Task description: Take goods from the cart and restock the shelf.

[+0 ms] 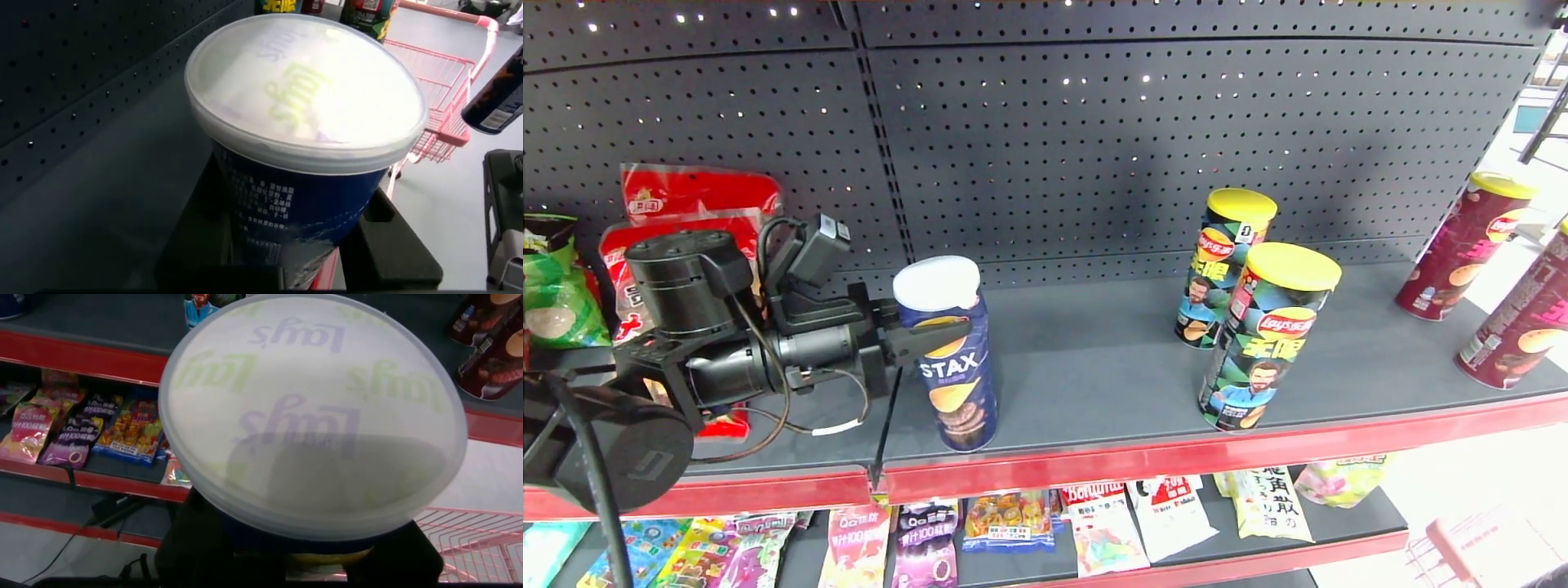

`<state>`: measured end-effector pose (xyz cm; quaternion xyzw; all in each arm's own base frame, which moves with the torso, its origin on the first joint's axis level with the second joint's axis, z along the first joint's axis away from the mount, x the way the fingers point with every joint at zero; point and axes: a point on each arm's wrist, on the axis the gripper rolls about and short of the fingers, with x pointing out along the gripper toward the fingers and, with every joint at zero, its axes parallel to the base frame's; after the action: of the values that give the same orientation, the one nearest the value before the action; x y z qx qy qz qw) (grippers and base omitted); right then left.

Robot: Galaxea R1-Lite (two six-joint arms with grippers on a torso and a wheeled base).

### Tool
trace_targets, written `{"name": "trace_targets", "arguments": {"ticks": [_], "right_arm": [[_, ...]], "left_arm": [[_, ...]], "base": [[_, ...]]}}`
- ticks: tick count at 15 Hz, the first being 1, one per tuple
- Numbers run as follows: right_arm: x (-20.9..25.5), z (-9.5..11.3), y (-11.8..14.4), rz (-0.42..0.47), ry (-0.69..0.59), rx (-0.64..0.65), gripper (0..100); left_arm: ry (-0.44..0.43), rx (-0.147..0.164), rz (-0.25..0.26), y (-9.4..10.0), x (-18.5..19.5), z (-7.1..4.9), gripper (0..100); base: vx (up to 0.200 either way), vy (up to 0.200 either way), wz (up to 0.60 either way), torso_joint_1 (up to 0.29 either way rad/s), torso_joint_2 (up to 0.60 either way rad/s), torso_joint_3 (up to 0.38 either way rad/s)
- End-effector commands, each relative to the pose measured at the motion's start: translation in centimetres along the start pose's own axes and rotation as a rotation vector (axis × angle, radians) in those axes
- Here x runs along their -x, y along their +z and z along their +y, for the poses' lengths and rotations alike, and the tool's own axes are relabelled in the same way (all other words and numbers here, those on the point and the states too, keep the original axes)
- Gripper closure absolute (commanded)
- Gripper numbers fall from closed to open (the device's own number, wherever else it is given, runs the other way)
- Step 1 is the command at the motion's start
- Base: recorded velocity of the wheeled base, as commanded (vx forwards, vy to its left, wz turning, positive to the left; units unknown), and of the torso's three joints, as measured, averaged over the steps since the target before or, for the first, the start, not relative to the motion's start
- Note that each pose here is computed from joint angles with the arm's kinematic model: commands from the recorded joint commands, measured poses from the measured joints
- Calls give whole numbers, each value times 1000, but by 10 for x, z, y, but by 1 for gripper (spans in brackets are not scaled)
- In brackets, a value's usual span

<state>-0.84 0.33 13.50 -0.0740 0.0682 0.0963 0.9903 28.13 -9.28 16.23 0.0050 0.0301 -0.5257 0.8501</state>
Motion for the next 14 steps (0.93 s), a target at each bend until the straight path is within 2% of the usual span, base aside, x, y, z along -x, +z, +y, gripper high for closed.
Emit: {"name": "trace_targets", "arguments": {"ticks": [1, 6, 8, 12, 13, 14], "right_arm": [[0, 0, -1, 3, 1, 0, 100], [0, 0, 0, 0, 1, 0, 100], [0, 0, 0, 2, 1, 0, 100], [0, 0, 0, 2, 1, 0, 100], [0, 0, 0, 2, 1, 0, 100], [0, 0, -1, 5, 1, -1, 100]], "left_arm": [[-2, -8, -9, 3, 1, -2, 100], [-2, 13, 14, -5, 4, -6, 100], [-1, -1, 2, -2, 5, -6, 100], [-4, -4, 5, -4, 5, -7, 100], [-4, 0, 8, -5, 5, -8, 0], [-7, 1, 8, -5, 5, -8, 0]], "base": [[0, 0, 0, 0, 0, 0], [0, 0, 0, 0, 0, 0], [0, 0, 0, 0, 0, 0], [0, 0, 0, 0, 0, 0], [0, 0, 0, 0, 0, 0], [0, 0, 0, 0, 0, 0]]}}
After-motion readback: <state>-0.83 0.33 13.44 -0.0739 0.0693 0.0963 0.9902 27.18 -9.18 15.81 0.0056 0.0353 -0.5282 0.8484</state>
